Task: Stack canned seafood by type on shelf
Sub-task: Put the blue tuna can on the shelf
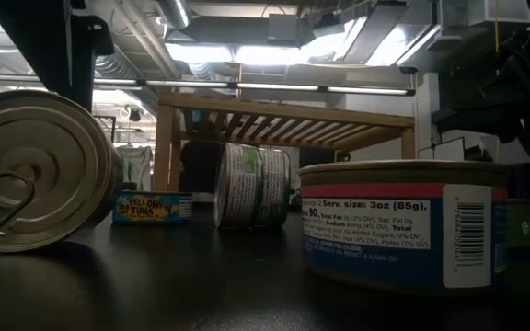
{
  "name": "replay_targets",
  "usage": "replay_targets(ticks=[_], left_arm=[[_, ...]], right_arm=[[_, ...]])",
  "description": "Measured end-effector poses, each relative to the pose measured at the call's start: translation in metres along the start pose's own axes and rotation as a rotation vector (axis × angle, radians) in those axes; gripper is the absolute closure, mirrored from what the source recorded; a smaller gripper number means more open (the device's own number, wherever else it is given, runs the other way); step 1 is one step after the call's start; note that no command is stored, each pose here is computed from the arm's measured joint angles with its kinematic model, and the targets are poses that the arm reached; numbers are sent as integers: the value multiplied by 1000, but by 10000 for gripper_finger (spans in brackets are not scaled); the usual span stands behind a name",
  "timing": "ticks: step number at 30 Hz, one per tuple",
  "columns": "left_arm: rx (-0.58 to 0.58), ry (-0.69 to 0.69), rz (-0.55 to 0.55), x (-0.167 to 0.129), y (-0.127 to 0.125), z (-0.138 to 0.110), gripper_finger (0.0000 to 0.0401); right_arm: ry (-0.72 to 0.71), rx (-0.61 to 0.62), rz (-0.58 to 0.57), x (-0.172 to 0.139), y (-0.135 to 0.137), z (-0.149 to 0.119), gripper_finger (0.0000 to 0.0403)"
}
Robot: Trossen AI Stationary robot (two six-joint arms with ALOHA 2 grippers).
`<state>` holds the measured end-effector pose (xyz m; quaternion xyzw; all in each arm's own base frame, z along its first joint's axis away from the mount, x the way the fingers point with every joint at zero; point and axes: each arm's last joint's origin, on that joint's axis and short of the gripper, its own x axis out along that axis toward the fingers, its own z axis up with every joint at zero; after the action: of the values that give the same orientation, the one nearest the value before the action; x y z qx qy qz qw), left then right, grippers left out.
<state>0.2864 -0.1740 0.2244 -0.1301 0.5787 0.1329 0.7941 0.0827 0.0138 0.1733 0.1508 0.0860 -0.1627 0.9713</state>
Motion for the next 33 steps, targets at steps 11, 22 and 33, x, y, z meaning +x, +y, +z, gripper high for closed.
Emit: replay_targets(ticks=[11,22,33], left_arm=[[-12,13,-15,15,3,-6,155],[28,24,-17,15,3,-6,155],[218,191,-39,-2,21,-12,155]], right_arm=[[0,0,0,0,0,0,160],[0,0,0,0,0,0,160],[-3,2,2,0,0,0,160]])
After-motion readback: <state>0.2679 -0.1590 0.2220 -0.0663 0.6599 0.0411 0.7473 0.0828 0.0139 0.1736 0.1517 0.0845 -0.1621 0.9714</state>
